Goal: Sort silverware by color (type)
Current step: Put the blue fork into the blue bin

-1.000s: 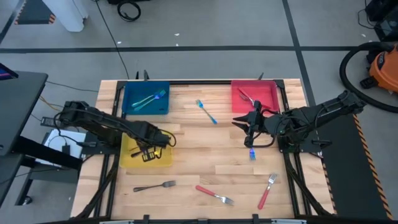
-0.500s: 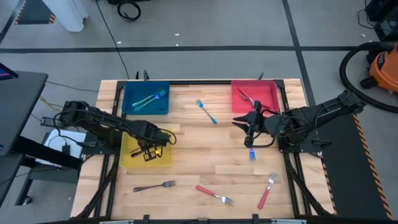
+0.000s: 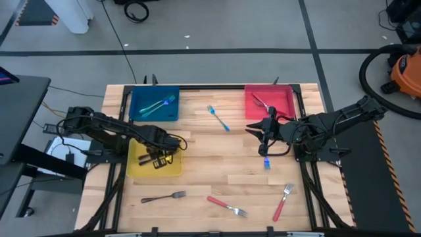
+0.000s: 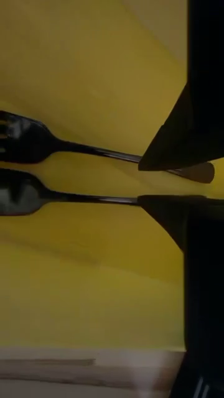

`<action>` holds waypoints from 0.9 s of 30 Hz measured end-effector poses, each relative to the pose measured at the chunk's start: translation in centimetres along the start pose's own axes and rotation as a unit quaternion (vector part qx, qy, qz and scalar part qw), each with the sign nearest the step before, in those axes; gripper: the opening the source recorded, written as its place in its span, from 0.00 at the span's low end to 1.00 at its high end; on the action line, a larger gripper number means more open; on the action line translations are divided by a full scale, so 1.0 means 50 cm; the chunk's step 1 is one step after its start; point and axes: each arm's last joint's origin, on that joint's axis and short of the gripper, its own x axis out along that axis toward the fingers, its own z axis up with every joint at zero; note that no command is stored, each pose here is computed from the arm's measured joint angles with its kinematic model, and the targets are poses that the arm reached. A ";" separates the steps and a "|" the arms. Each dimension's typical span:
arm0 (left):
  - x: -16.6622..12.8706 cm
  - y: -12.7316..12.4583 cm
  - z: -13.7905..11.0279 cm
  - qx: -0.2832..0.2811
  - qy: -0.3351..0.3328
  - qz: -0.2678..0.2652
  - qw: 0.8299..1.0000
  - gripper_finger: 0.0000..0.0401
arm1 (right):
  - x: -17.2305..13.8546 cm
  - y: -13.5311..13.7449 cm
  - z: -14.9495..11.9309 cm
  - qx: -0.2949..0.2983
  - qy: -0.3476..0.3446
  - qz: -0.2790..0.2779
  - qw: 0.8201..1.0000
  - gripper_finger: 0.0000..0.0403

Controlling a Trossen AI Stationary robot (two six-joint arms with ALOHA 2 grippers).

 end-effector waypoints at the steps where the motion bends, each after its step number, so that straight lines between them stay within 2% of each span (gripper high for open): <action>1: 0.000 -0.001 0.002 0.000 -0.005 -0.001 1.000 0.19 | 0.000 0.000 0.000 0.000 0.000 0.000 1.000 0.19; 6: -0.006 -0.007 0.019 0.003 -0.053 -0.001 0.999 0.20 | 0.010 -0.005 0.003 0.008 -0.003 -0.011 1.000 0.19; 12: -0.046 -0.009 0.048 0.064 -0.112 0.029 0.991 0.20 | 0.057 -0.021 0.007 0.002 0.000 -0.052 0.999 0.19; 17: -0.081 0.002 0.075 0.088 -0.144 0.034 0.985 0.20 | 0.100 -0.050 0.008 0.002 0.008 -0.090 0.996 0.19; 21: -0.103 0.012 0.092 0.108 -0.170 0.060 0.978 0.21 | 0.138 -0.079 0.005 0.021 0.023 -0.070 0.997 0.19; 27: -0.141 0.045 0.130 0.114 -0.216 0.067 0.967 0.21 | 0.206 -0.122 -0.009 0.026 0.043 -0.053 0.997 0.19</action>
